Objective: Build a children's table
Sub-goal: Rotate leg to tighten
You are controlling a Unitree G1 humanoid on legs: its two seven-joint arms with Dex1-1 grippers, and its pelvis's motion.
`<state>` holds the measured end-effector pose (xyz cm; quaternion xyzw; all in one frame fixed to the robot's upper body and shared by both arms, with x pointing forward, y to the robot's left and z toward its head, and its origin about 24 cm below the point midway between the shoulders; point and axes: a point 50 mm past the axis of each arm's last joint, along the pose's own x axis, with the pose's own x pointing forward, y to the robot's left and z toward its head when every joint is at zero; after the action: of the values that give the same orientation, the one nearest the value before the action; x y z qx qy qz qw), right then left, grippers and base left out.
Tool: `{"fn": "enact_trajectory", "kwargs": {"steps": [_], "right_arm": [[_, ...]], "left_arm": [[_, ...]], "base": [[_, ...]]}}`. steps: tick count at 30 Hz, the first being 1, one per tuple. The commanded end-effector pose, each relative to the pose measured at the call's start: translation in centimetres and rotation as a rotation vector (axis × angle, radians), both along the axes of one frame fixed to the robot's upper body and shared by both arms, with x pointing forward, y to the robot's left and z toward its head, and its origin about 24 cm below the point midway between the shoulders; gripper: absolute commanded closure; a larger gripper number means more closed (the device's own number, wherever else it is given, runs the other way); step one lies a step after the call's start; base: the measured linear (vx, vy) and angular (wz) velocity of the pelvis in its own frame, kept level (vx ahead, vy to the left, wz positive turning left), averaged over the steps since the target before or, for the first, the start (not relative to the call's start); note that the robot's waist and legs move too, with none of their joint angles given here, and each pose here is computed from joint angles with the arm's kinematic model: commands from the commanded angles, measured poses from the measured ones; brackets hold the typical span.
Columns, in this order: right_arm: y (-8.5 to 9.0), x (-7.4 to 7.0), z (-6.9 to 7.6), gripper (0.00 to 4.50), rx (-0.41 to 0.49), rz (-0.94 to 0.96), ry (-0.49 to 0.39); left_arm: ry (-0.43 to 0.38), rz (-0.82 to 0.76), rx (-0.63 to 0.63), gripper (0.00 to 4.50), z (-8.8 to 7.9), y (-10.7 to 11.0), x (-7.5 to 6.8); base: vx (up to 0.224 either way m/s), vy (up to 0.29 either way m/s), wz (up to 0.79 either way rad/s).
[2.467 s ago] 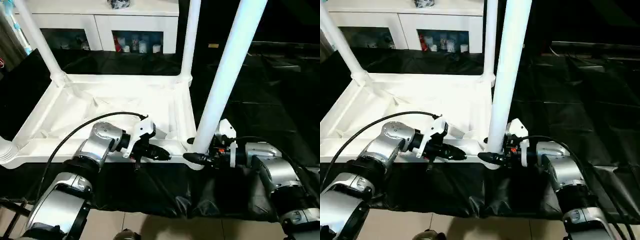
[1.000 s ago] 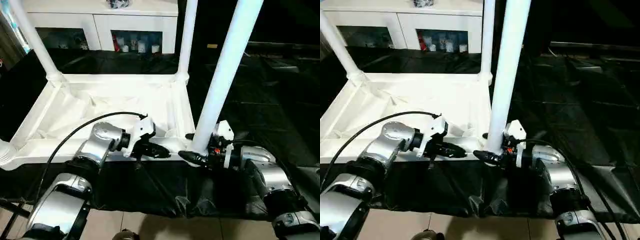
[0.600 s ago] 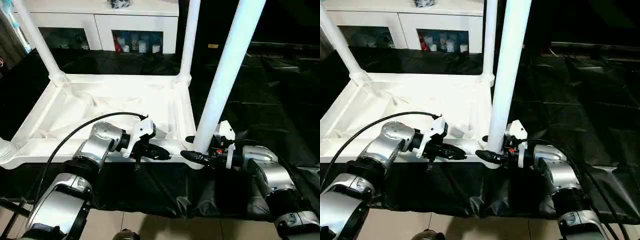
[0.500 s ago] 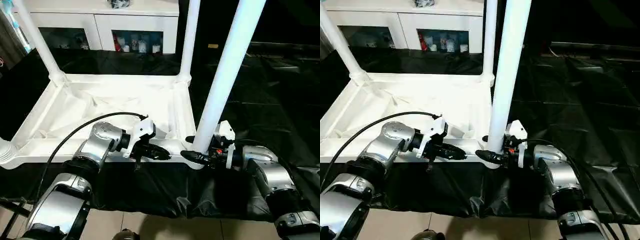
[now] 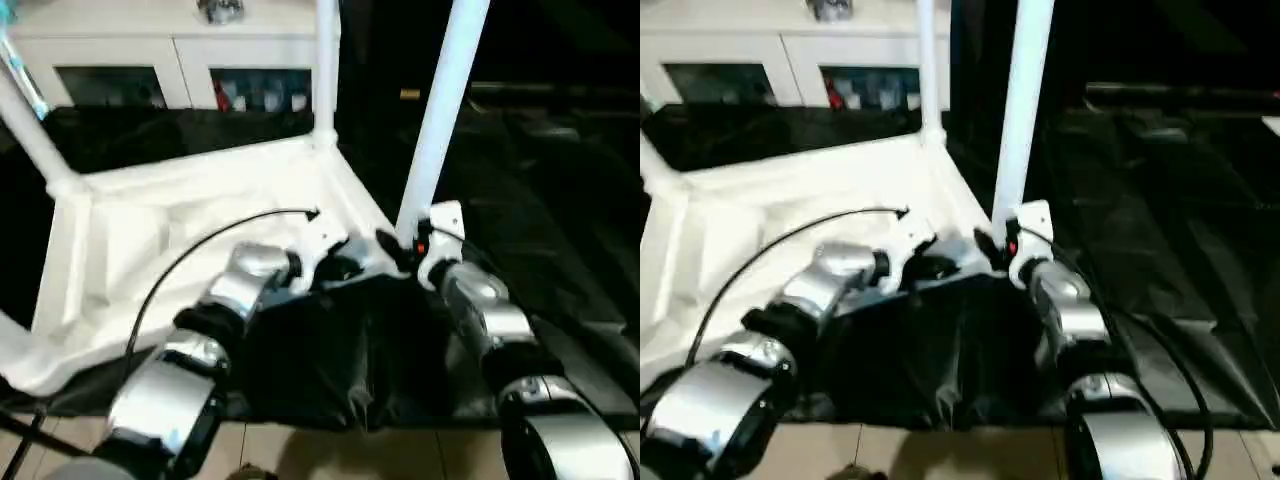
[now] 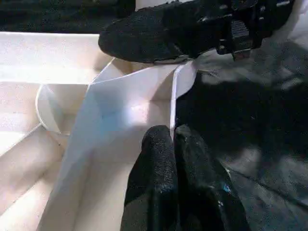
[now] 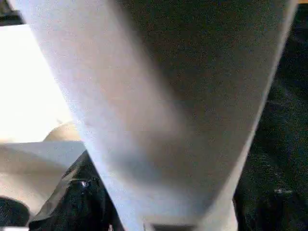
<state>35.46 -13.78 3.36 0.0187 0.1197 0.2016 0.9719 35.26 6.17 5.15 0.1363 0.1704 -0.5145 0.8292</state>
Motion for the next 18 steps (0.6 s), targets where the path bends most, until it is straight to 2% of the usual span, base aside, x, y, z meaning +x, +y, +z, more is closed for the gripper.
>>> {"fn": "enact_trajectory", "kwargs": {"steps": [1, 4, 5, 6, 7, 9, 11, 14, 18], "right_arm": [[4.0, -1.7, -2.6, 1.28, 0.012, 0.152, 0.117], [4.3, -1.4, -2.0, 1.08, 0.104, 0.182, 0.101], [4.2, -1.5, -2.0, 0.94, 0.107, 0.189, 0.098], [4.0, -1.6, -1.9, 0.94, 0.103, 0.220, 0.090], [3.9, -1.6, -1.9, 0.69, 0.099, 0.237, 0.087], [3.4, -2.0, -2.0, 0.64, 0.050, 0.311, 0.078], [2.9, -2.6, -2.2, 0.39, 0.034, 0.392, 0.084], [1.4, -3.8, -2.0, 0.39, 0.039, 0.532, 0.086], [0.5, -4.6, -1.7, 0.39, 0.043, 0.637, 0.083]], "left_arm": [[-0.091, 0.053, -0.035, 4.50, 1.9, -1.3, 1.0], [-0.101, 0.009, -0.039, 4.50, 2.1, -1.3, 0.9], [-0.101, 0.001, -0.038, 4.50, 2.1, -1.2, 0.9], [-0.100, -0.014, -0.037, 4.50, 2.1, -1.0, 0.8], [-0.098, -0.017, -0.036, 4.50, 2.0, -0.9, 0.8], [-0.089, -0.054, -0.044, 4.50, 1.9, -0.4, 0.5], [-0.075, -0.084, -0.048, 4.50, 1.8, 0.2, 0.3], [-0.051, -0.177, -0.064, 4.50, 1.5, 1.5, -0.4], [-0.031, -0.240, -0.078, 4.50, 1.5, 2.1, -0.8]], "base": [[0.000, 0.000, 0.00], [0.000, 0.000, 0.00], [0.000, 0.000, 0.00], [0.000, 0.000, 0.00], [0.000, 0.000, 0.00], [0.000, 0.000, 0.00], [0.000, 0.000, 0.00], [0.000, 0.000, 0.00], [0.000, 0.000, 0.00]]}}
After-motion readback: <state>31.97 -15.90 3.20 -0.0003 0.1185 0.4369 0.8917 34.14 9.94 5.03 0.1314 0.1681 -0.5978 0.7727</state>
